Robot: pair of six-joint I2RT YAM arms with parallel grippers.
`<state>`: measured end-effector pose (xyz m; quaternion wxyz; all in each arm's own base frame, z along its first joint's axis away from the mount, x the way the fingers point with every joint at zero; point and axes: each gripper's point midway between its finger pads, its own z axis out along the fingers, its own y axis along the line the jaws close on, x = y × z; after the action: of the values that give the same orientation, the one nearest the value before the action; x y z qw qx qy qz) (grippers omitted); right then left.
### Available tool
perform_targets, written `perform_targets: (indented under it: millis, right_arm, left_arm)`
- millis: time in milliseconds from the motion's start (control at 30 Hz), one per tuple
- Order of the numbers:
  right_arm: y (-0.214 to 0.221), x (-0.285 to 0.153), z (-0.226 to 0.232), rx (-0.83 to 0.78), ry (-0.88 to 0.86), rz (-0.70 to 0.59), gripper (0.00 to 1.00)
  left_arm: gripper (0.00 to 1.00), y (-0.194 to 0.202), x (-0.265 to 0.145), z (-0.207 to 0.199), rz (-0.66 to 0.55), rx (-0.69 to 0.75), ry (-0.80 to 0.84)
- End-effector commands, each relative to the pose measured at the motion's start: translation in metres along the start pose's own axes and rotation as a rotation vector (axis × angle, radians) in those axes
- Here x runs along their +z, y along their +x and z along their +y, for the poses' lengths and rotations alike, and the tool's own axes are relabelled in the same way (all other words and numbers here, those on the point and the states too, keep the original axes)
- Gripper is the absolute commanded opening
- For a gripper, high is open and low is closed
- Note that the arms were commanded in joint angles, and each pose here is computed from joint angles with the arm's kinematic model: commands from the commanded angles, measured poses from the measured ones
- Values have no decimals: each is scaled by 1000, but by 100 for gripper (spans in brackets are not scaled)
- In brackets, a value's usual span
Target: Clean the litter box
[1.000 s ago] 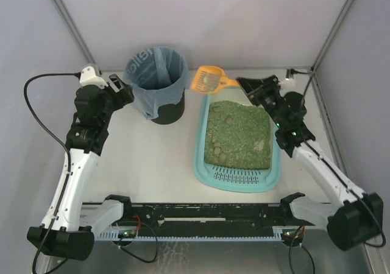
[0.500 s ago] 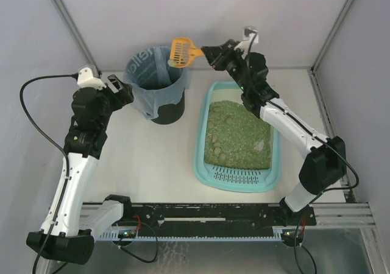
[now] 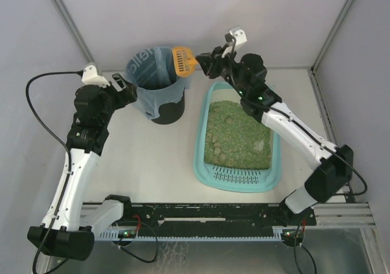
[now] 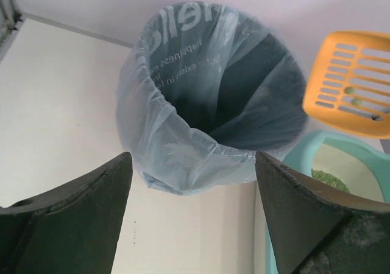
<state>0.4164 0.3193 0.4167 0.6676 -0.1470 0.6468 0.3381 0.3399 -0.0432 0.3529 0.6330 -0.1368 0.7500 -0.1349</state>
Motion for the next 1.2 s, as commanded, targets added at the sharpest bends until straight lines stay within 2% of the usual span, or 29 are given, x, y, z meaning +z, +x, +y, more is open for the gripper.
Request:
perform_targets:
  millis: [0,133,300,433,533,667,833,1167]
  right_arm:
    - [-75,-55,23,-36,-37,-200,0]
    - [-72,-101,6,18,80,-208,0]
    - [-39,-158,-21,14,221,-145,0]
    - [-3,-197,-48,19,356,-76,0]
    - [43,-228,-81,69,516,-7,0]
    - [89,-257,-104,163,624,76,0]
    - [126,-272,-118,242,691,178,0]
    - [170,-258,-138,375,709,313,0]
  left_arm:
    - [86,0,3,-18,-2,26,109]
    - [85,5,0,-38,10,42,201]
    - [84,19,-8,-73,51,70,318]
    - [83,38,-19,-105,104,102,414]
    - [82,53,-30,-129,142,124,486]
    - [82,78,-47,-158,203,193,561]
    - [82,101,-63,-180,262,279,624]
    - [79,125,-71,-196,340,343,675]
